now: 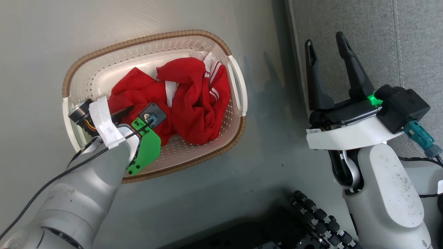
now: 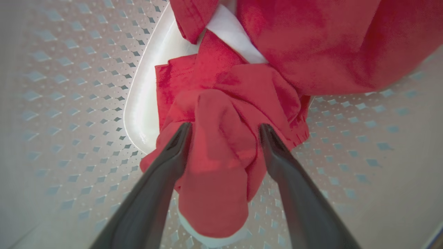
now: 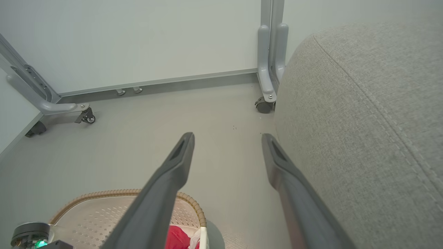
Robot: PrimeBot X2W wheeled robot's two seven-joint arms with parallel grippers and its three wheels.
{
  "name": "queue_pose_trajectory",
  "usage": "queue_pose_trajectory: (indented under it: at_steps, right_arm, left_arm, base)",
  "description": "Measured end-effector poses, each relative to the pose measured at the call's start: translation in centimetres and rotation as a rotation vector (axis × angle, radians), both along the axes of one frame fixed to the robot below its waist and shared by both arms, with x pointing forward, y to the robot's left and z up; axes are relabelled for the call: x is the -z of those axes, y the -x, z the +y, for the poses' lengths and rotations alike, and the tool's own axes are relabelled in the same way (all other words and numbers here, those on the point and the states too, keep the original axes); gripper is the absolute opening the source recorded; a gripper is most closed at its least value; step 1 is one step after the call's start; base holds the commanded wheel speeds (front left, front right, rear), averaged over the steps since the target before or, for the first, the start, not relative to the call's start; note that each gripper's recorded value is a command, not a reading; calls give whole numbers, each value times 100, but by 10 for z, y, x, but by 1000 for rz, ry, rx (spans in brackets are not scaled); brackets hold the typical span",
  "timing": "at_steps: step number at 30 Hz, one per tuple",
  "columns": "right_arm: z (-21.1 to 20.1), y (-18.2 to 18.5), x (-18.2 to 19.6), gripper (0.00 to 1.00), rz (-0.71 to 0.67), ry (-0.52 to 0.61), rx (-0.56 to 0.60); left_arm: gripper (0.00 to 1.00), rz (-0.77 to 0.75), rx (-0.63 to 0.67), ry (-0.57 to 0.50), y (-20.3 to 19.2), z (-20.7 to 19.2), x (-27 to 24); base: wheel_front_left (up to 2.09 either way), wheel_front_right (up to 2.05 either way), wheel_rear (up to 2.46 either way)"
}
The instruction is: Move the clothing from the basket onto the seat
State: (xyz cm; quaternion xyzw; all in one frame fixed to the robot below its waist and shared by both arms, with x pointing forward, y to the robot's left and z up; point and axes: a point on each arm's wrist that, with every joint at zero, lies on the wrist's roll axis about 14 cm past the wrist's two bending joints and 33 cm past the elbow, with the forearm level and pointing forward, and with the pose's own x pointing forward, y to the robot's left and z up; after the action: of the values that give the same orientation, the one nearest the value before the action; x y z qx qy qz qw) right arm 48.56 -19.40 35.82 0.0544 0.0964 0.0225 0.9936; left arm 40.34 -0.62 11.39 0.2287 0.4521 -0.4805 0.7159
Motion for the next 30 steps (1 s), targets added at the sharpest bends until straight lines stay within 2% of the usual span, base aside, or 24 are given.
queue_pose_trajectory:
  at_steps: [12, 13, 14, 16, 17, 25, 30]
  right_arm:
    - [-4, 0, 19, 100, 39, 1, 6]
    - [-4, 0, 20, 100, 40, 2, 5]
    - [-4, 0, 20, 100, 42, 2, 4]
    - [-4, -1, 21, 100, 43, 2, 4]
    - [-5, -1, 22, 100, 43, 1, 4]
    - [-9, 0, 23, 100, 49, 9, 13]
    - [-7, -2, 17, 100, 33, 17, 6]
  left_arm:
    - [100, 67, 90, -134, 10, 12, 37]
    - [91, 67, 101, -139, 11, 13, 39]
    - [65, 71, 112, -150, 12, 14, 42]
    - [28, 77, 125, -158, 14, 14, 45]
    - [0, 78, 130, -160, 14, 14, 47]
    - [0, 80, 163, -175, 16, 15, 52]
    - [0, 54, 127, -118, 8, 8, 41]
  base:
    - [0, 0, 0]
    - [0, 0, 0]
    - [0, 0, 0]
    - [0, 0, 0]
    - [0, 0, 0]
    - [0, 0, 0]
    - [0, 0, 0]
